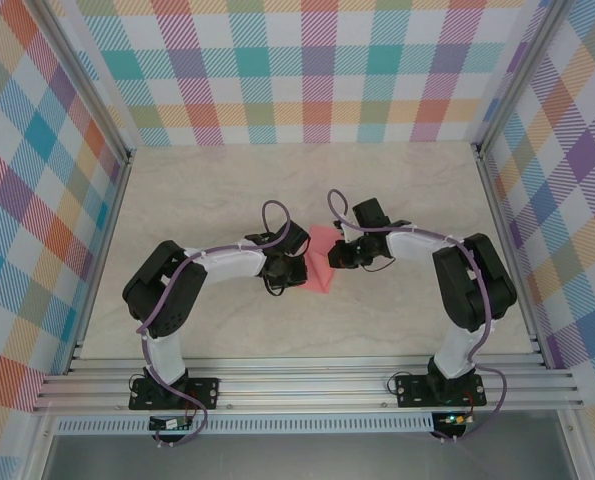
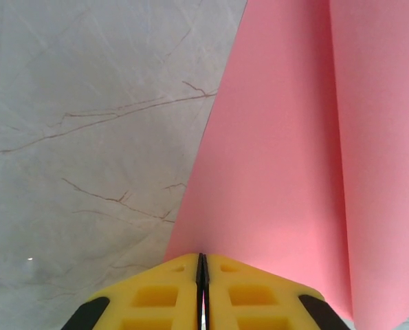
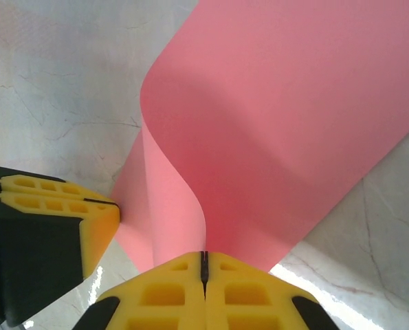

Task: Fold a paper plane with a square sheet of paper (pick it up from the middle)
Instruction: Fold the triangle a second time at the center of the table.

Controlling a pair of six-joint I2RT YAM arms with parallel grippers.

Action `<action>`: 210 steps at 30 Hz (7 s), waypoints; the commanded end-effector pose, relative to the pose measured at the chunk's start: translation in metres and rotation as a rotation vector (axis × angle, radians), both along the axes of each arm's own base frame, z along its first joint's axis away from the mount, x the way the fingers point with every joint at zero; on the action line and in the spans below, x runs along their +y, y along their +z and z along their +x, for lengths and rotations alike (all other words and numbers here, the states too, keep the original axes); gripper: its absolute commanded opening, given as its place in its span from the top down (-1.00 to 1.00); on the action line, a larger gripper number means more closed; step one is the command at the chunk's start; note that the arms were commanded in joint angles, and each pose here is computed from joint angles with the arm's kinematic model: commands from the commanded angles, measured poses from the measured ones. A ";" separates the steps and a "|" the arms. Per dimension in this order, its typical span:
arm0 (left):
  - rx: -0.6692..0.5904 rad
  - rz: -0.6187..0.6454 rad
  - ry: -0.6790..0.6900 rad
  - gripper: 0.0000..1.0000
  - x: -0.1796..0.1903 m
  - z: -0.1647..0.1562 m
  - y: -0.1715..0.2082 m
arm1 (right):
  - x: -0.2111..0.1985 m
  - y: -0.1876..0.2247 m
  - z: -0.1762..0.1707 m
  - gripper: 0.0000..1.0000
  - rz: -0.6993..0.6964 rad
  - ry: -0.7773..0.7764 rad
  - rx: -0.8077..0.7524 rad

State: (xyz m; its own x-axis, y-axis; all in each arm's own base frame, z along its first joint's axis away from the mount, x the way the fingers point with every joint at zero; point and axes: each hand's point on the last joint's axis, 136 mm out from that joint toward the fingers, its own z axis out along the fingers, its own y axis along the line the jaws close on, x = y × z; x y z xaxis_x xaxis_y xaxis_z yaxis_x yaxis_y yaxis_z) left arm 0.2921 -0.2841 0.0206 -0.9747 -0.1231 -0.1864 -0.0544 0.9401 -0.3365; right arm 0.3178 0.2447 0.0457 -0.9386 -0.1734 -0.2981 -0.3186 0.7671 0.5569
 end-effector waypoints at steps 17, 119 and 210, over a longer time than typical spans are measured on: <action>0.010 0.043 -0.031 0.79 0.005 -0.005 0.002 | -0.002 -0.020 0.013 0.88 -0.076 0.063 -0.005; 0.052 -0.378 0.093 1.00 -0.033 0.038 -0.026 | -0.002 -0.012 0.020 0.53 -0.079 0.024 0.027; 0.041 -0.411 0.036 1.00 -0.042 0.037 -0.010 | 0.036 -0.001 -0.046 0.85 0.094 0.029 0.341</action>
State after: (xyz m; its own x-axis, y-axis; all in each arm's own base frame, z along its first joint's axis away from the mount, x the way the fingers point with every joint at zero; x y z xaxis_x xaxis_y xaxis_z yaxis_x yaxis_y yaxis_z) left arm 0.3442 -0.3336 0.0229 -0.9632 -0.2379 -0.1247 -0.0786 0.6935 -0.7162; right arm 0.2775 0.2733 0.0373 -0.9878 -0.1556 0.0053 -0.1102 0.7228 0.6822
